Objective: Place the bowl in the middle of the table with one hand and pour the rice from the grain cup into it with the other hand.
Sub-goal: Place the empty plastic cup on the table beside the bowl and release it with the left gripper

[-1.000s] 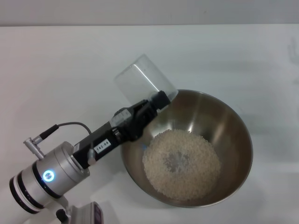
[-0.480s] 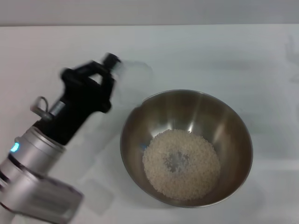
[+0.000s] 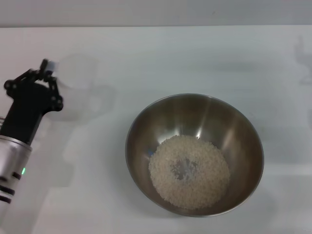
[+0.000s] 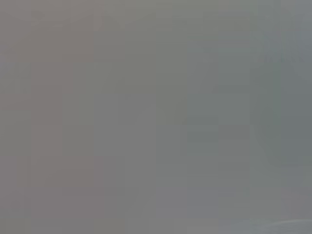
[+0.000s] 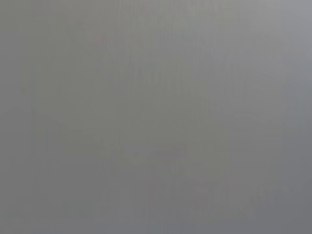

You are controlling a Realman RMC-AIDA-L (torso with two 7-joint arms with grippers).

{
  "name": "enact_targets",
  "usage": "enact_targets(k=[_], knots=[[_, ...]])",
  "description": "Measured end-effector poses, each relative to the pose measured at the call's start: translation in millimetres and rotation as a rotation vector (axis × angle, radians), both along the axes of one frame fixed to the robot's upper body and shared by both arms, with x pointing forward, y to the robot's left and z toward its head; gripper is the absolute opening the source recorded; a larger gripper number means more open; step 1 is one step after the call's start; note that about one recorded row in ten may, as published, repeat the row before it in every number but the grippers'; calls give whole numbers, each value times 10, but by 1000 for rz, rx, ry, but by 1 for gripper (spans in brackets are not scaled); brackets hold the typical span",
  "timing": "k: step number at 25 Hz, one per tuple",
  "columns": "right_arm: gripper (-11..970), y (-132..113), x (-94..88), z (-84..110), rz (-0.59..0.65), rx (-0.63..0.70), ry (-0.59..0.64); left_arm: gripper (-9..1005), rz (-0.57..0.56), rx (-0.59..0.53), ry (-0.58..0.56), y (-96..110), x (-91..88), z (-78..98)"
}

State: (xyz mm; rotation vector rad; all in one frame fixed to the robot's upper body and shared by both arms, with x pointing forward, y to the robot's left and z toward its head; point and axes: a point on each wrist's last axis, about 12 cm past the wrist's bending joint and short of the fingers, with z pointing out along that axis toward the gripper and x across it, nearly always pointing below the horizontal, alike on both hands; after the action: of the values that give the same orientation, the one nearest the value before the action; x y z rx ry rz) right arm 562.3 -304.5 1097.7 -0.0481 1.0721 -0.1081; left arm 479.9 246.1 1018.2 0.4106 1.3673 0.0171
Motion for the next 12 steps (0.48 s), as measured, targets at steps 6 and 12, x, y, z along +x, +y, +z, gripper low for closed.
enact_targets(k=[6, 12], knots=[[546, 8, -19, -7, 0, 14, -5, 32, 66, -111, 161, 71, 96, -130], [546, 11, -40, -9, 8, 33, -14, 32, 76, -108, 212, 77, 143, -175]])
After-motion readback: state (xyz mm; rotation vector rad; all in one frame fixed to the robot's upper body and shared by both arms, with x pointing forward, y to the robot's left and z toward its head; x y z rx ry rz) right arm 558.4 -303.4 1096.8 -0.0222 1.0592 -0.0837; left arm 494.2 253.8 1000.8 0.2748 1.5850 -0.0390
